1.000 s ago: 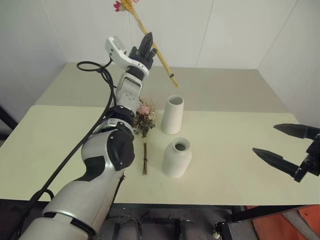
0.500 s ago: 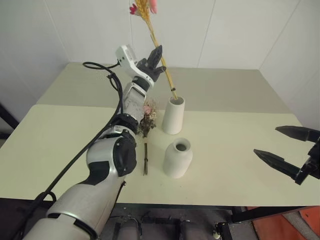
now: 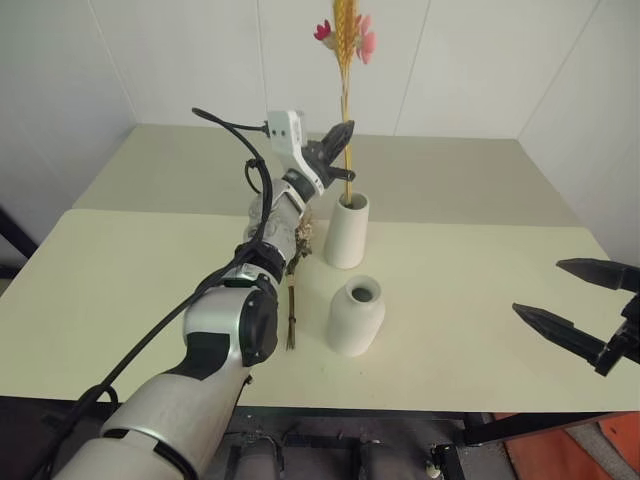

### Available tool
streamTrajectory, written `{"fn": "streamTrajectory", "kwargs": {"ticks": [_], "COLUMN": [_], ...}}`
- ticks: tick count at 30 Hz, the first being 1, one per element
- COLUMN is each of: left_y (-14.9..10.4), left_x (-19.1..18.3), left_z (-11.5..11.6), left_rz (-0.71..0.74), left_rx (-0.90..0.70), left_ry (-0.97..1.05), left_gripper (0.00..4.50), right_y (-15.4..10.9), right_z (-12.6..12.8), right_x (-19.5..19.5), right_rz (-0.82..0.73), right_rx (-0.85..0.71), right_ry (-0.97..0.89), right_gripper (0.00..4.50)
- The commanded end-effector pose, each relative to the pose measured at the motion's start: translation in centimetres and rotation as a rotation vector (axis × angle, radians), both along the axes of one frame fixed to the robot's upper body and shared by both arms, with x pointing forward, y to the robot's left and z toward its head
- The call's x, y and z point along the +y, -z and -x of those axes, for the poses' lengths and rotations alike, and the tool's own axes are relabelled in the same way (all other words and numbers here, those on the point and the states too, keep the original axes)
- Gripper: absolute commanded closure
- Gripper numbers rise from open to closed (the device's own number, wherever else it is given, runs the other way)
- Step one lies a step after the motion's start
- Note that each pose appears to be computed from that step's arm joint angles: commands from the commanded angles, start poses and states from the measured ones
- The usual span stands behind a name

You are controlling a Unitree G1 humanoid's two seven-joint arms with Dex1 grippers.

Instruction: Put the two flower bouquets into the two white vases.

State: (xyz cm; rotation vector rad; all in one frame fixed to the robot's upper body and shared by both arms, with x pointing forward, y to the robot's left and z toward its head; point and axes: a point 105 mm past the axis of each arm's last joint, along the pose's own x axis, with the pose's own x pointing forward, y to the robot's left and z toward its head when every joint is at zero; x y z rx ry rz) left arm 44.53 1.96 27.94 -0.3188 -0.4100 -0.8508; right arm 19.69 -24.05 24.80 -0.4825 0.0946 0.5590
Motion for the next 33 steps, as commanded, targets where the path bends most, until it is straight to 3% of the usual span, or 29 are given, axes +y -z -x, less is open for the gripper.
{"fn": "streamTrajectory", "kwargs": {"ticks": [1,6,10,15,21,23,26,33], "left_y": [-0.8,1.0,2.2,1.3,0.0,0.6,4.3,6.4], "left_x": [-1.0,-0.5,3.5,8.0,12.0,12.3,11.4,9.7], "left_z": [1.0,0.8,-0.2,-0.5,-0.3,1.2,4.0,6.5], "left_rz": [-0.062,-0.221,-0.285,-0.279,-0.319,-0.382,-0.635,-0.724], "left_rx": [-0.101,-0.101,-0.035,-0.019,0.206,0.308,0.516,0.837], "left_ry": [0.048,0.042,-0.016,-0.076,-0.29,-0.294,-0.274,-0.285], "left_gripper": [3.21,1.55,0.29,0.29,0.29,0.29,0.29,0.29], "right_y": [-0.7,-0.8,-0.7,-0.6,-0.8,-0.8,-0.6,-0.2], "right_z": [0.1,0.0,0.2,0.2,-0.6,-0.9,-1.3,-2.2], "right_x": [-0.1,-0.1,-0.4,-0.6,-0.8,-0.8,-0.7,-0.7], "right_rz": [0.026,0.023,0.03,0.028,0.037,0.036,0.032,0.028], "right_rx": [-0.06,-0.071,-0.074,-0.066,-0.056,-0.05,-0.04,-0.023], "right_ry": [0.012,0.009,0.024,0.028,0.019,0.009,0.0,-0.02], "right_gripper": [0.0,0.0,0.0,0.0,0.0,0.0,0.0,0.0]}}
